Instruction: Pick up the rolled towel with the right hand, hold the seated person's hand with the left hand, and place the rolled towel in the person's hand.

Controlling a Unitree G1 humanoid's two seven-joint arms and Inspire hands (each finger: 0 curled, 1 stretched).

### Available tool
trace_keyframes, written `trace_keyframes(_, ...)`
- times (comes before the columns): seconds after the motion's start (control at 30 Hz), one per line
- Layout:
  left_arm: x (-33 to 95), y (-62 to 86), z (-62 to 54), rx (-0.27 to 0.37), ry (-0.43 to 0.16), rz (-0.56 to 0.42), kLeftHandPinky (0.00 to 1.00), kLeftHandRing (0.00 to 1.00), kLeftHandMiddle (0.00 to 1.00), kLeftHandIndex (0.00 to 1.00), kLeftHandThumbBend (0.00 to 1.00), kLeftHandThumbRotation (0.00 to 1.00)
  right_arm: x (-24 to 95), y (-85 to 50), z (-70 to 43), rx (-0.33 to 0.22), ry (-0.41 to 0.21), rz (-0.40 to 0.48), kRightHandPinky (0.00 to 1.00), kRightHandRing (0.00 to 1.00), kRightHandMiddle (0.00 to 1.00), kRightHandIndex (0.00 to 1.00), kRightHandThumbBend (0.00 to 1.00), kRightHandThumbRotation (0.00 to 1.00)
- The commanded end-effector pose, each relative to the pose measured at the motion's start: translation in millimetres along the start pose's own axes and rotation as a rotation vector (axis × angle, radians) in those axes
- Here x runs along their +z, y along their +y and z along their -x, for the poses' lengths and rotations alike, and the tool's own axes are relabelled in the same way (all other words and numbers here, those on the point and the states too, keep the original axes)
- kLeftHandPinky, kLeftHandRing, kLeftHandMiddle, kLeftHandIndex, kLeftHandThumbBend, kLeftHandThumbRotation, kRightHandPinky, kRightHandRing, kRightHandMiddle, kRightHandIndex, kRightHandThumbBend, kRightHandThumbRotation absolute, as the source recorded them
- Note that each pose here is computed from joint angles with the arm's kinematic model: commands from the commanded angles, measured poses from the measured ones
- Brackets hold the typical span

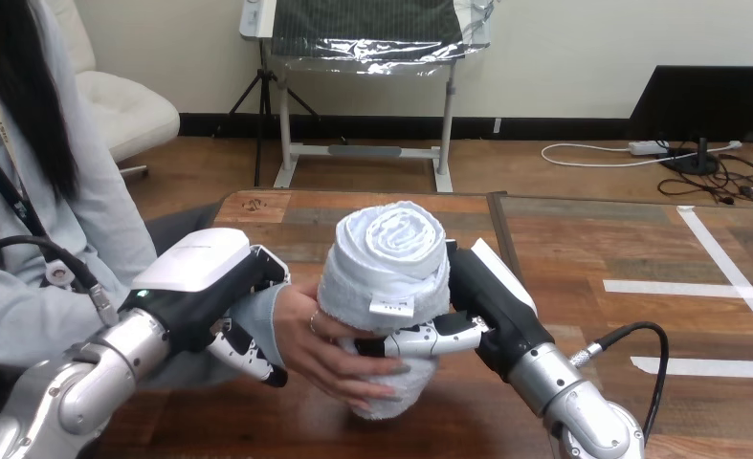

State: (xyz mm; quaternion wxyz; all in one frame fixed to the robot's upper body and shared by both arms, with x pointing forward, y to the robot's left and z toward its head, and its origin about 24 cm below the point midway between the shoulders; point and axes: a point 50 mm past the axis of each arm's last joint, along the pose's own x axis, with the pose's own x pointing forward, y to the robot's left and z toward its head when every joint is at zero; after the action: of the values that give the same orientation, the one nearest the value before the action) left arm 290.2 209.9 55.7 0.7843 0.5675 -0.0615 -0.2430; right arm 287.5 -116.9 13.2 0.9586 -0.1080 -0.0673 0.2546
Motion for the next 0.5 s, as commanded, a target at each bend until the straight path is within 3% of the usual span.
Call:
trace_keyframes(0.0,55.0,84.6,-36.1,0.341,-0.271,-0.061,0.24,0.29,0.35,0.35,0.88,0.0,57.1,17.8,-34.2,0.032,-0.265,0.033,0.24,0.29,0.37,0.42,0.73,0.0)
trace_keyframes(0.47,54.1,80.3,-34.4,0.318,-0.251,-0.04,0.24,0.3,0.37,0.37,0.85,0.0,56.8,16.2,-34.5,0.009,-0.259,0.038,0.24,0.29,0.37,0.42,0.75,0.0)
